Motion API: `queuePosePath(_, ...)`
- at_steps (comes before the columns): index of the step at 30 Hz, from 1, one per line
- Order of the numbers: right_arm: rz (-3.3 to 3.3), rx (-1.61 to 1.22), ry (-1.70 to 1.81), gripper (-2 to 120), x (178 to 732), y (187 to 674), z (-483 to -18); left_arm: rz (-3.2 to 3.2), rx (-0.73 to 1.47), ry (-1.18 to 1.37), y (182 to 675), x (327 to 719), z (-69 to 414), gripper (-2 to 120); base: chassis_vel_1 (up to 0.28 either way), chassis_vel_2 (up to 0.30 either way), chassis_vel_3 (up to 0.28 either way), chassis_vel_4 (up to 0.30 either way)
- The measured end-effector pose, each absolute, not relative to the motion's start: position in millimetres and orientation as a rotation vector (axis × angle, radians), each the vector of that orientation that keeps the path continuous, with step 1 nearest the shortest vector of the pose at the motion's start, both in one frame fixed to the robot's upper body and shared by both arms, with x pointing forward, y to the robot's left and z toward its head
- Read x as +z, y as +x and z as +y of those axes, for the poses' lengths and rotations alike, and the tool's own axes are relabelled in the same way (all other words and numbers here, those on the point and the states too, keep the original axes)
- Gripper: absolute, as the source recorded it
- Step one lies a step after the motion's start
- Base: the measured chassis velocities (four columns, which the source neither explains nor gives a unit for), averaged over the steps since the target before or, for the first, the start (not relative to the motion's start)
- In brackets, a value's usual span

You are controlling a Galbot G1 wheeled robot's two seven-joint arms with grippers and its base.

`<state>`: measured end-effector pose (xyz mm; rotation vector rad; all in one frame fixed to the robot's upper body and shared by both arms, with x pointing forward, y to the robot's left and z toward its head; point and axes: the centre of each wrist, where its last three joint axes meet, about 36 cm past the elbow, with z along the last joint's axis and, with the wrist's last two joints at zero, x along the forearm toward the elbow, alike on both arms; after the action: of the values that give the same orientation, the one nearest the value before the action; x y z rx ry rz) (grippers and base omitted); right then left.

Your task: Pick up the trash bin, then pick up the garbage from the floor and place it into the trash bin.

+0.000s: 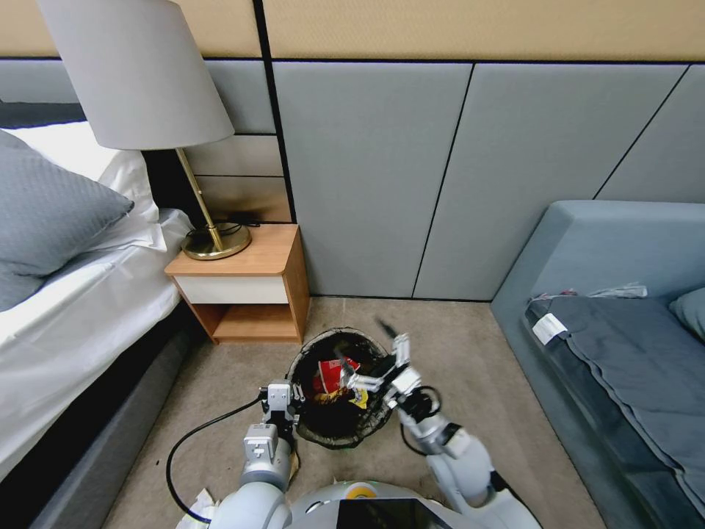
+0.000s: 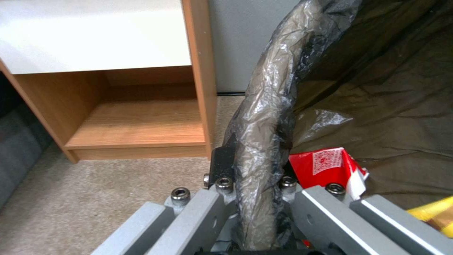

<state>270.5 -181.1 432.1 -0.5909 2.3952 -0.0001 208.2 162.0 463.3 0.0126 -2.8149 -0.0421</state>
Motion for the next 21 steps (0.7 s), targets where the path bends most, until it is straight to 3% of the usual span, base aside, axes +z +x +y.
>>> queuePosePath(21, 2.645, 0.017, -0.139, 100, 385, 248, -203, -2.814, -0.045, 0.025, 207, 462, 167, 0, 0.0, 0.0, 0.0, 0.0)
